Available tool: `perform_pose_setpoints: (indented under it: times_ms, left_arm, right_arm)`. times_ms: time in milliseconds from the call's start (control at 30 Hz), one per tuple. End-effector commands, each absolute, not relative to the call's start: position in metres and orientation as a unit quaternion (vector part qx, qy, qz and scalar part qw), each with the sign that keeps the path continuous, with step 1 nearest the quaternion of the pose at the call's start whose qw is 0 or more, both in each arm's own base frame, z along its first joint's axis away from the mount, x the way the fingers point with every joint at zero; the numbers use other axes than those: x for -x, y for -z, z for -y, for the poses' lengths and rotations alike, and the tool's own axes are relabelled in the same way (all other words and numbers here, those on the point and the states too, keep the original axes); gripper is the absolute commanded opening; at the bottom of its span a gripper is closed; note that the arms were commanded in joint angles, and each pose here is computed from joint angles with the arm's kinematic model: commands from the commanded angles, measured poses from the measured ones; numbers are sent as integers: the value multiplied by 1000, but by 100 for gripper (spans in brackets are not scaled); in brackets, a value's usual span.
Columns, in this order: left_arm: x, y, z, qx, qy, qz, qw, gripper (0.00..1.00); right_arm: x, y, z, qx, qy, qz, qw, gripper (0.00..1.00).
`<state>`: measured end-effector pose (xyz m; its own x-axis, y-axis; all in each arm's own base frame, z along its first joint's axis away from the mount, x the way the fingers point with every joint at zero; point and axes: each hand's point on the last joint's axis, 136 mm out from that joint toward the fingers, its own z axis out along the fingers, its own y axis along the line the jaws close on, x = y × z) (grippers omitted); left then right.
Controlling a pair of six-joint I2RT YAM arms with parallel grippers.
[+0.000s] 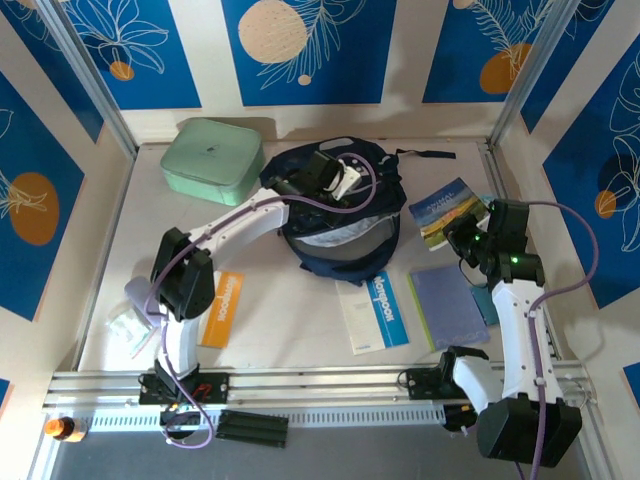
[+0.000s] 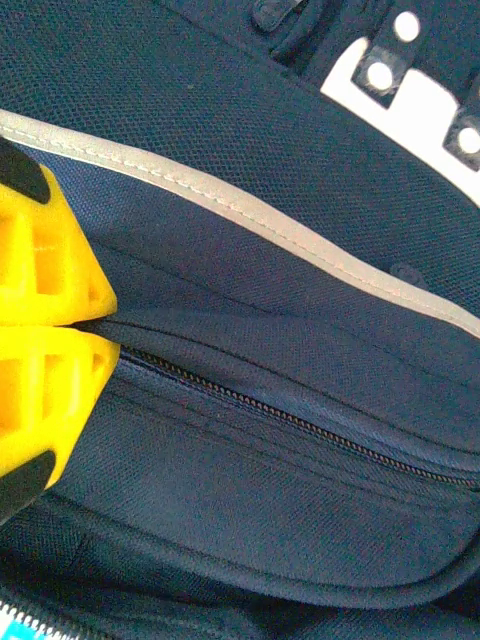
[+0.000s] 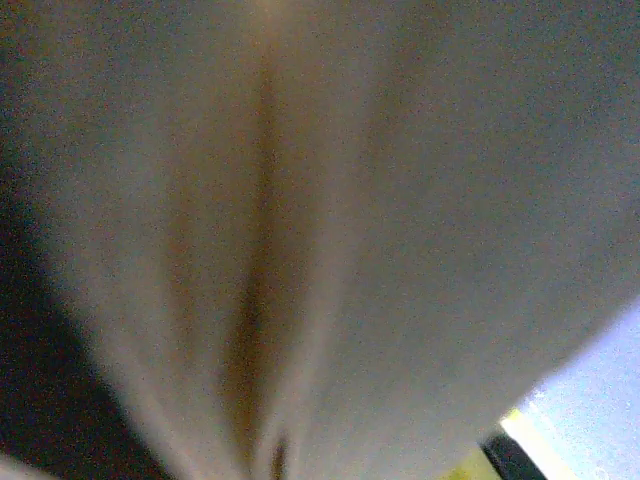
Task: Pack the student bag
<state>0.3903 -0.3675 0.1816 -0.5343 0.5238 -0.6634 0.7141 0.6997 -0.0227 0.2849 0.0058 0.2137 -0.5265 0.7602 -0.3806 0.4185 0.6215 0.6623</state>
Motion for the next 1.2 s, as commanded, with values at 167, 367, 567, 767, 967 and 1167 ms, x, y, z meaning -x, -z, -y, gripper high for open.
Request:
perform_pose_setpoints:
  times_ms: [167,367,567,767,967,1167]
  left_arm:
    - [-399,-272,376,-314,197,-813,448,0]
    - [-401,-292,383,-300,227,-797,472,0]
    - [-405,-300,390,-283,246,-801,467,0]
    - [-413,-311,393,-266,248,-803,473,0]
    - [-415,-325,393,-253,254,-801,479,0]
    - [-414,-323,392,-252,253,-804,476,0]
  right_arm:
    - [-290,-220,-39,-304,-349,-835,299,0]
    - [-299,-226,-84,-276,-478,-796,250,0]
    - [-329,-231,-121,-263,-499,-782,266,0]
    - [-365,-204,-152,-281,-499,-774,272,0]
    - [-391,-193,-162,-284,-478,-771,311,0]
    - [-413,-158,-183,-297,-472,-786,268,0]
